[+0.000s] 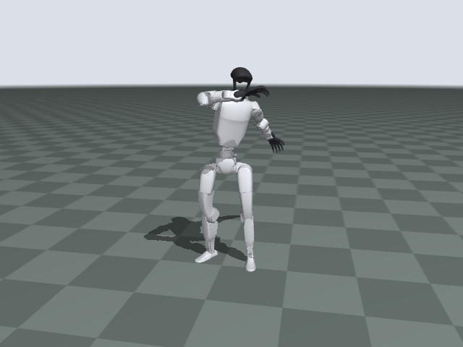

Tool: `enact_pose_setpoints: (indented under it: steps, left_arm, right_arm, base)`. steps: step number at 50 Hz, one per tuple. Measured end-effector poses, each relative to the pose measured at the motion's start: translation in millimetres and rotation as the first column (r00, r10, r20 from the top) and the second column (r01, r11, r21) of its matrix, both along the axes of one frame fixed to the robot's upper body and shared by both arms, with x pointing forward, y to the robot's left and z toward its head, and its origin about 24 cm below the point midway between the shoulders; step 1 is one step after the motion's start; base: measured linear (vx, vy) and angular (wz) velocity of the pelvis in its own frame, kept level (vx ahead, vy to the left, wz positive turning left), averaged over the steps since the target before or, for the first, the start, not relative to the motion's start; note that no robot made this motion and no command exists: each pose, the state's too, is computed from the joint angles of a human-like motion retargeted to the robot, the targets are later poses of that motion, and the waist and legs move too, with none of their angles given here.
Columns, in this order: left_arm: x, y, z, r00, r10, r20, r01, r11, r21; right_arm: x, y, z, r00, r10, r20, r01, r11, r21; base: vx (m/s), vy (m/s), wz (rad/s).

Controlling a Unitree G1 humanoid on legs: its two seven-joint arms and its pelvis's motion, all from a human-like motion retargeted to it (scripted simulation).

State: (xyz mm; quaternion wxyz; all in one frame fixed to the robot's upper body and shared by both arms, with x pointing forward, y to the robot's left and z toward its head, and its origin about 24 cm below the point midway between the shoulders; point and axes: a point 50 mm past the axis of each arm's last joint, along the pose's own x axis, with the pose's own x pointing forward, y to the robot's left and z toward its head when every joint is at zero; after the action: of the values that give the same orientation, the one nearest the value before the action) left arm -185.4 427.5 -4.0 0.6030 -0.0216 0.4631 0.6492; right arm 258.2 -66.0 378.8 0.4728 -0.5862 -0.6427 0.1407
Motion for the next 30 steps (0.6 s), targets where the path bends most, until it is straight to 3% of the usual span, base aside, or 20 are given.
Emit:
enact_pose_setpoints:
  steps: [5,10,14,18,21,24,30]
  left_arm:
    - [-33.8,-18.8,6.7,0.990,0.100,-0.100,-0.101,0.995,-0.012]
    - [1.2,-58.1,-56.2,0.988,0.115,-0.099,-0.126,0.986,-0.113]
    - [99.9,-92.1,-115.6,0.996,0.079,-0.033,-0.082,0.990,-0.118]
    - [266.7,-142.3,-136.0,0.985,-0.037,0.168,0.055,0.993,-0.105]
    - [402.6,-188.0,-95.9,0.892,-0.104,0.440,0.165,0.981,-0.103]
    - [510.7,-232.7,-10.4,0.722,-0.119,0.682,0.241,0.967,-0.086]
    - [596.9,-297.2,176.1,0.410,-0.163,0.898,0.327,0.945,0.022]
  right_arm:
    - [-4.2,10.5,3.8,0.999,0.051,0.013,-0.051,0.999,0.018]
    - [-11.1,29.9,5.6,0.991,0.131,0.023,-0.132,0.990,0.042]
    - [-18.2,45.7,3.9,0.975,0.220,0.033,-0.222,0.972,0.081]
    - [-17.7,53.5,1.3,0.968,0.246,0.049,-0.251,0.960,0.127]
    - [-11.7,53.2,-0.3,0.976,0.212,0.047,-0.217,0.964,0.154]
    - [-7.9,51.9,0.6,0.983,0.177,0.053,-0.183,0.969,0.164]
    - [-9.4,54.1,8.2,0.984,0.149,0.094,-0.163,0.972,0.168]
  base:
    - [0.00,0.00,0.00]
    - [-0.03,-0.01,-0.27]
    - [-0.05,-0.01,-0.43]
    - [-0.07,0.00,-0.33]
    - [-0.07,0.00,-0.21]
    - [-0.06,0.01,-0.15]
    - [0.00,0.01,-0.06]
